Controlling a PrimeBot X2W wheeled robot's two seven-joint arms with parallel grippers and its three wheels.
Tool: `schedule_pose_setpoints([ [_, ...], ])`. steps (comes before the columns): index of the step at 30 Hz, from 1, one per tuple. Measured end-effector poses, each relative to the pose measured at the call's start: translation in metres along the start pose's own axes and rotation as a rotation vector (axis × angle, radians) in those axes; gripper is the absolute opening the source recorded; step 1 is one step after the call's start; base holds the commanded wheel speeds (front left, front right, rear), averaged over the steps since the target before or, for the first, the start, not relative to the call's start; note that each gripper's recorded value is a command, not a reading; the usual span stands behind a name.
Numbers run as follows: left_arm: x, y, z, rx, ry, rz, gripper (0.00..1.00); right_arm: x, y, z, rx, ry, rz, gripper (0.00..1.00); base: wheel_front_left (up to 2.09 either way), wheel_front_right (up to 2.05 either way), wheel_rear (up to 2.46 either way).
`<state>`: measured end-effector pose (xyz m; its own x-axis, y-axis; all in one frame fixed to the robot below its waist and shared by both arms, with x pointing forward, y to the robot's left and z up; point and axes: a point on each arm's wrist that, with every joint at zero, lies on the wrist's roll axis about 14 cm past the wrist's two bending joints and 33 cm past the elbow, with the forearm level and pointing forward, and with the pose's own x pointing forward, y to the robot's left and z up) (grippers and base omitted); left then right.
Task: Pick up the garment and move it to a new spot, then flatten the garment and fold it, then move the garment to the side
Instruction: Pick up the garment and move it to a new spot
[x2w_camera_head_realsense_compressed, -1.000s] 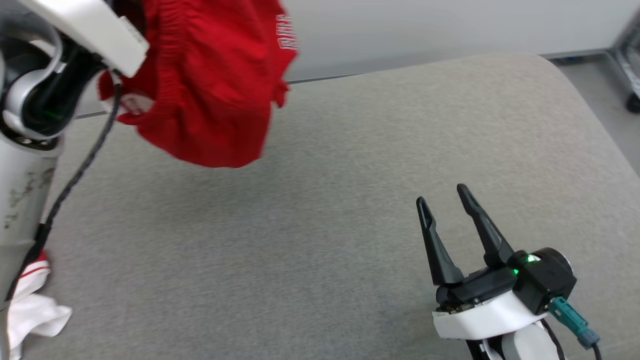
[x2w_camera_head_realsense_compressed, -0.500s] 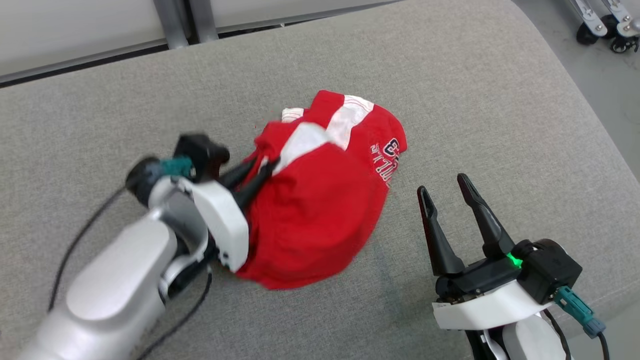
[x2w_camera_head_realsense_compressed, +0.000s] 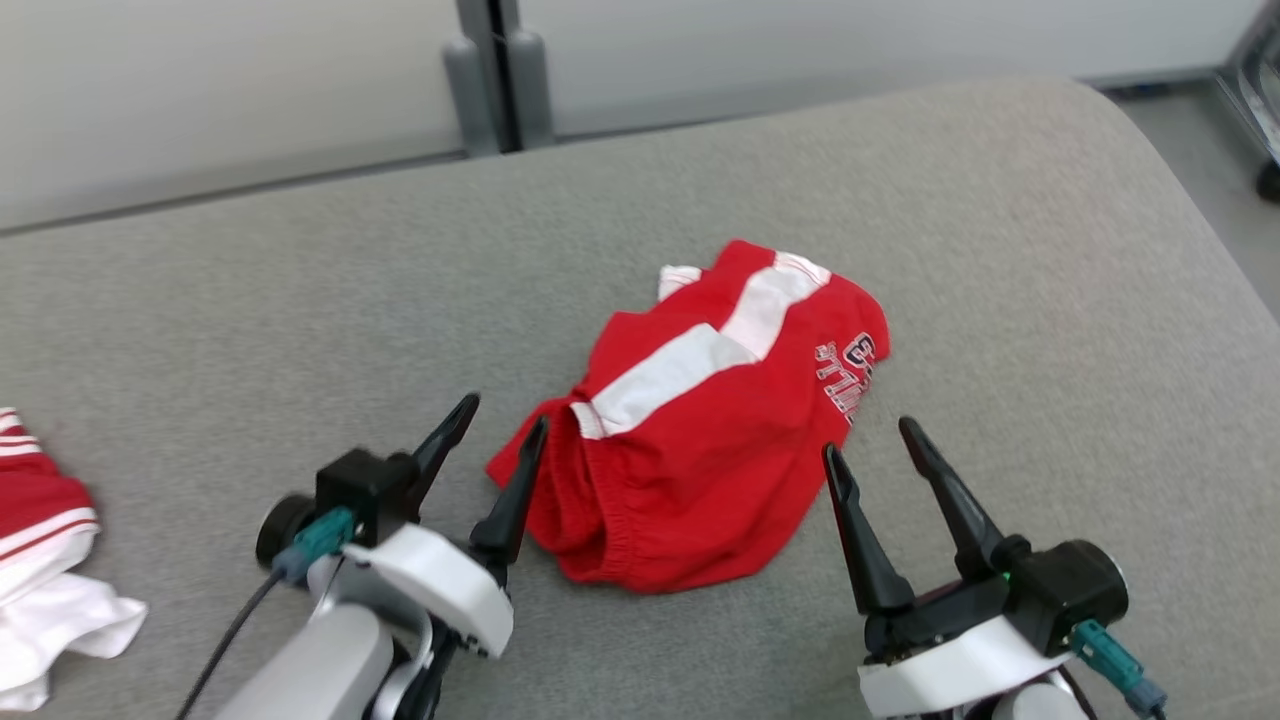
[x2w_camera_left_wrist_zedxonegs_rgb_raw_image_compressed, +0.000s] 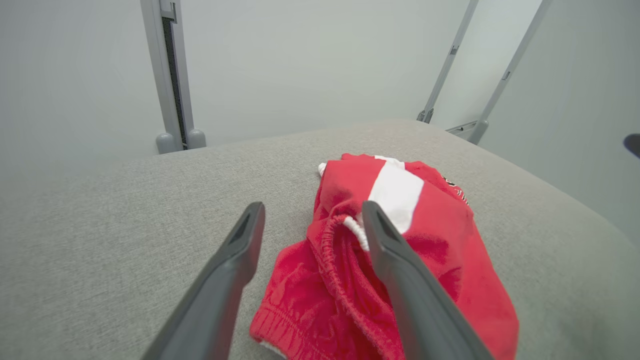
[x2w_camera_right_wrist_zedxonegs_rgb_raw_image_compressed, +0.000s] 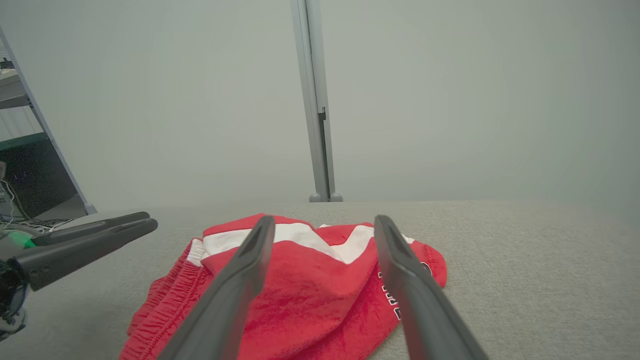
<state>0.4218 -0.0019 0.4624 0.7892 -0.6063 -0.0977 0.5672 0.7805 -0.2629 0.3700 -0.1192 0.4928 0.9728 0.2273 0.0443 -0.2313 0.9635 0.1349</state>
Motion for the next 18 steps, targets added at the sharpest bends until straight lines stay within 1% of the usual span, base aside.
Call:
schedule_pose_setpoints([
  [2,-0.02,0.007,0.004,-0.026,-0.03,0.084,1.0,-0.003,0.012,0.001,0.006,-0.004,0.031,1.0,0.0,0.0,0.0],
  [4,-0.042,0.014,0.014,-0.077,-0.088,0.176,1.0,-0.007,0.025,0.001,0.011,-0.007,0.068,1.0,0.0,0.0,0.0],
  [6,-0.064,0.022,0.029,-0.076,-0.156,0.255,1.0,-0.008,0.036,0.003,0.001,-0.011,0.103,1.0,0.0,0.0,0.0],
  [10,-0.117,0.04,0.043,-0.015,-0.251,0.449,1.0,-0.01,0.057,0.005,-0.031,-0.02,0.172,1.0,0.0,0.0,0.0],
  [14,-0.161,0.04,0.048,0.069,-0.309,0.573,1.0,-0.012,0.061,0.016,-0.054,-0.054,0.185,1.0,0.0,0.0,0.0],
  [18,-0.196,0.043,0.048,0.116,-0.336,0.665,1.0,-0.019,0.058,0.027,-0.103,-0.091,0.176,1.0,0.0,0.0,0.0],
])
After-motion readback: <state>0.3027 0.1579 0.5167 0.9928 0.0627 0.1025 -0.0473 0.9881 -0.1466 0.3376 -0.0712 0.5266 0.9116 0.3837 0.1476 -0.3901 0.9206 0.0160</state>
